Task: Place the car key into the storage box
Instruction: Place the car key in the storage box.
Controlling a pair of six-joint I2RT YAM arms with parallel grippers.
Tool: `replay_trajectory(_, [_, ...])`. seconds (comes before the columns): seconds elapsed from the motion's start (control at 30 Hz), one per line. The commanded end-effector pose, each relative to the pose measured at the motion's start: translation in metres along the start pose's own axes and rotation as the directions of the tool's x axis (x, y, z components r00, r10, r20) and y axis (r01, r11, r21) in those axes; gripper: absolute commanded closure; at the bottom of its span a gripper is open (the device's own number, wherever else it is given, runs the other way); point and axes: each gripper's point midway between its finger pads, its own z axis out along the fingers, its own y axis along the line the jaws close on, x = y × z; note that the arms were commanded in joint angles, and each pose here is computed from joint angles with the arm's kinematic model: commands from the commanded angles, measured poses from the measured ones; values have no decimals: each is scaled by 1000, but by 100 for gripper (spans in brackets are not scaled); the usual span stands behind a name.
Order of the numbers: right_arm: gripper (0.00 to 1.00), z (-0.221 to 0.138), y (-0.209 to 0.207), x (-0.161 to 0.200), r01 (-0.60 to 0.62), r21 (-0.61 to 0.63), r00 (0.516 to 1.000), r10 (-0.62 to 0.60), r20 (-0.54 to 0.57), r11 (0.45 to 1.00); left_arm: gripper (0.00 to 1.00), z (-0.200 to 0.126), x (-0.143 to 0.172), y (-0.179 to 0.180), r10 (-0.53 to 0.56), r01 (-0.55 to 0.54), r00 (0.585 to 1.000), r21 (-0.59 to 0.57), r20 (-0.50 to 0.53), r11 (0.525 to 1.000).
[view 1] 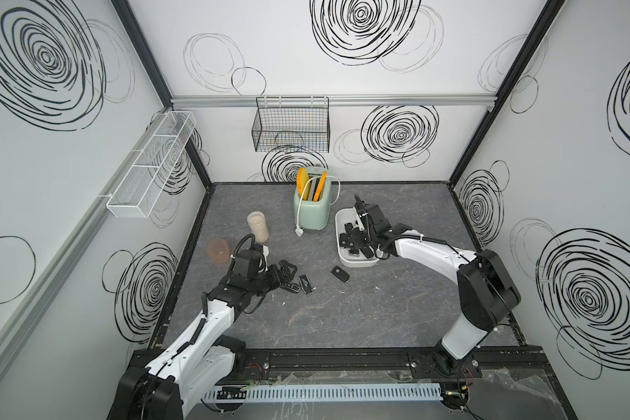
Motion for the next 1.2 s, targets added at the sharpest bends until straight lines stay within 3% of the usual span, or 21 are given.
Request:
replay_trajectory(0.0, [69,13,-10,-18,2,36,1000,-3,29,999,2,-3,-15,-18,12,-14,998,37,54,999])
replay_trajectory(0.57, [68,95,-25,-19,-11,77,994,19,-106,997,2,-8,-13,-22,45,-47,998,36,55,998])
replay_trajectory(0.83, [66,107,-22,-14,-15,70,991,24,-133,997,2,-10,-14,-21,52,-53,997,16,62,998])
replay_trajectory(1.17, [51,95,-19,-33,-22,60,994,28,-103,998,2,-17,-22,-17,15,-10,990,-36,139,999])
